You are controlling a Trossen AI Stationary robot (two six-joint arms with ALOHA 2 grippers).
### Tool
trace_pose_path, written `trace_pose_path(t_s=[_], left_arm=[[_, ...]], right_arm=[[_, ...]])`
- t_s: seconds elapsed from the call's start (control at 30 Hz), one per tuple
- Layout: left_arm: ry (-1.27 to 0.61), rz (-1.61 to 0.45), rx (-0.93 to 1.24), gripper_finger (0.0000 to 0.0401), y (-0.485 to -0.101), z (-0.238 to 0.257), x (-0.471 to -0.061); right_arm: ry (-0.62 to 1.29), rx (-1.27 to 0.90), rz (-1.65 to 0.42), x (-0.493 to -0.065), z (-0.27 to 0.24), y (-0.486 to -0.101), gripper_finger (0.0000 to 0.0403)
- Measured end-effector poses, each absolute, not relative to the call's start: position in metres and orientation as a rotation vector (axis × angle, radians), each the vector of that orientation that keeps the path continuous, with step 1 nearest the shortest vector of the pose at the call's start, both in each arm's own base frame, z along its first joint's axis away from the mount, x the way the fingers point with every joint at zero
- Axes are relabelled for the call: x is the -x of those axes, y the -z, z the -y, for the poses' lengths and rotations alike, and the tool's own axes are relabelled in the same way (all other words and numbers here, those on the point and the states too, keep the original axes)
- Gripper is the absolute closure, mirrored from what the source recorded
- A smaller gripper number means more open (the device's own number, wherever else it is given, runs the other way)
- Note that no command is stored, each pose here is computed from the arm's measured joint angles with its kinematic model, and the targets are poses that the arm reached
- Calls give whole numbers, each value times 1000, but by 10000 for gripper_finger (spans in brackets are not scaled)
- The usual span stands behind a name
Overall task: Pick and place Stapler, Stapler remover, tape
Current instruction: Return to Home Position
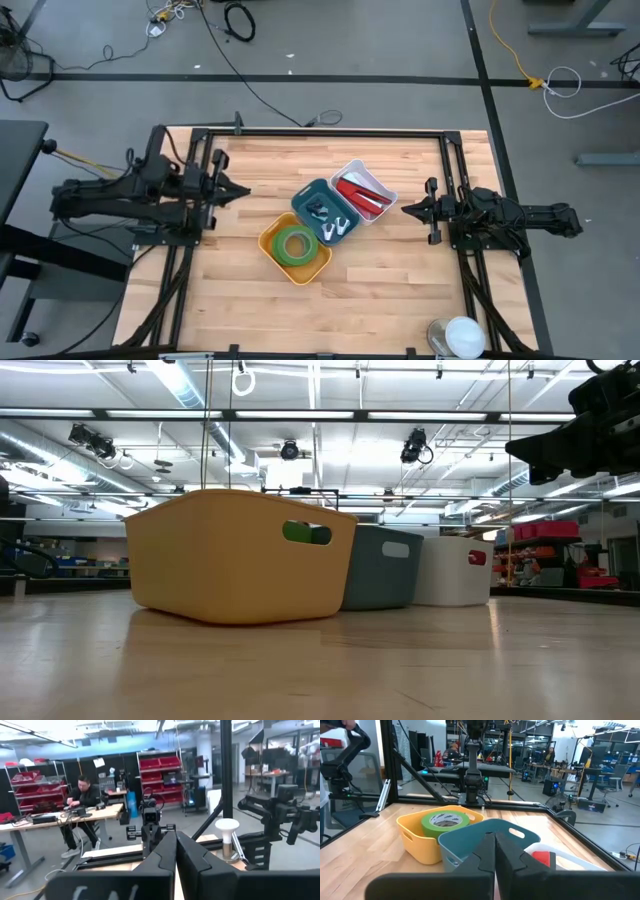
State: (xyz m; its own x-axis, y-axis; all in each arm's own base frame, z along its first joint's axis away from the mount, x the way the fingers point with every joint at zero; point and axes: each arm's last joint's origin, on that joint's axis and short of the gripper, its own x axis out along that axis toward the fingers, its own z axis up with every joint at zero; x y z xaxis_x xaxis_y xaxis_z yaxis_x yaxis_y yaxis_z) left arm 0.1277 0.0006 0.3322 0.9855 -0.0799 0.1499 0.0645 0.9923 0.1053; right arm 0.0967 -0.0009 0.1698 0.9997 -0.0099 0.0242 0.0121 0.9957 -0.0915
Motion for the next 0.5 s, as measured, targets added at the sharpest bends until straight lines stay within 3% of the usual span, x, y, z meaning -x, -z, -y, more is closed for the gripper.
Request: trace_pose_path(t_s=[0.23, 0.5], left_arm=[[69, 204, -102, 391, -302, 0, -112], [26, 432, -22, 391, -274, -1, -87]], right_arm=[[11, 92, 23, -97, 1, -170, 401], [11, 92, 23, -97, 1, -170, 401]])
